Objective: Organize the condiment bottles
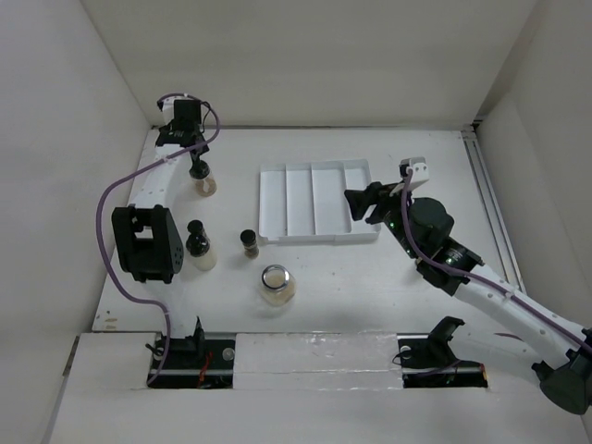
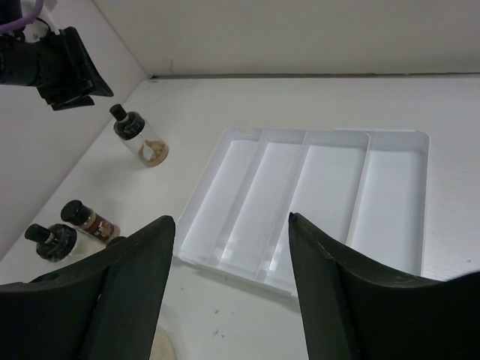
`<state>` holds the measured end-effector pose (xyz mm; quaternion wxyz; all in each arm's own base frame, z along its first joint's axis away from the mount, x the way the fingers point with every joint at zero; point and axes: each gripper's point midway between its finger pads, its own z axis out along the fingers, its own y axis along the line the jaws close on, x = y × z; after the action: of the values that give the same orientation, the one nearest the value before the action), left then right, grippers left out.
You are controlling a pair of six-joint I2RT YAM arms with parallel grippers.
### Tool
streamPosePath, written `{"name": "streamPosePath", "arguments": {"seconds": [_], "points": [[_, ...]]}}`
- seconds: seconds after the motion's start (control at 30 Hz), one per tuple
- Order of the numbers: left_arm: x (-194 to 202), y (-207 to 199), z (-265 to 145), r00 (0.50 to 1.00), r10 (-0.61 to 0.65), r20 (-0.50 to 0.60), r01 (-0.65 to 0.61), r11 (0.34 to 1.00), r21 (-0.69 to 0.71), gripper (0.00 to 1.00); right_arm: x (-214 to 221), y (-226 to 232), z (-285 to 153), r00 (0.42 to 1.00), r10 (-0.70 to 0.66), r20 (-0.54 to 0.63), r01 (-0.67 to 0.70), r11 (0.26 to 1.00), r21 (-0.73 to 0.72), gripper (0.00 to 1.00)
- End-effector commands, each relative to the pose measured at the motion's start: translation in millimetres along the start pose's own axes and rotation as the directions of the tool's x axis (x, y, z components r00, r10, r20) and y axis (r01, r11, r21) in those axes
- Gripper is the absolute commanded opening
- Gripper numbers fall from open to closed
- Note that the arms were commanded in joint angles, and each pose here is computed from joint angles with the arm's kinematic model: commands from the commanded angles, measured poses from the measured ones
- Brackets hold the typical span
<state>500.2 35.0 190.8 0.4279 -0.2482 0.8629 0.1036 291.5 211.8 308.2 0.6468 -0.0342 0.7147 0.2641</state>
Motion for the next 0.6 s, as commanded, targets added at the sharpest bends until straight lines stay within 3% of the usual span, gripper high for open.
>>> {"name": "streamPosePath", "arguments": {"seconds": [0.0, 0.33, 0.57], "points": [[-5, -15, 7, 1.000, -0.004, 0.007, 0.003, 0.999, 0.053, 0.40, -17, 12, -1, 0.999, 0.011, 0.041, -0.009, 0.999, -0.047, 0.68], [7, -21, 18, 0.999, 0.034, -0.024, -0.032, 0.996, 0.077, 0.42, -10, 14, 6, 1.000, -0.006, 0.014, 0.007, 0.998, -0.059, 0.68], [11, -23, 30, 0.999, 0.035, -0.021, -0.033, 0.997, 0.066, 0.27, -6, 14, 7, 1.000, -0.008, 0.006, 0.009, 0.998, -0.056, 0.68]]}}
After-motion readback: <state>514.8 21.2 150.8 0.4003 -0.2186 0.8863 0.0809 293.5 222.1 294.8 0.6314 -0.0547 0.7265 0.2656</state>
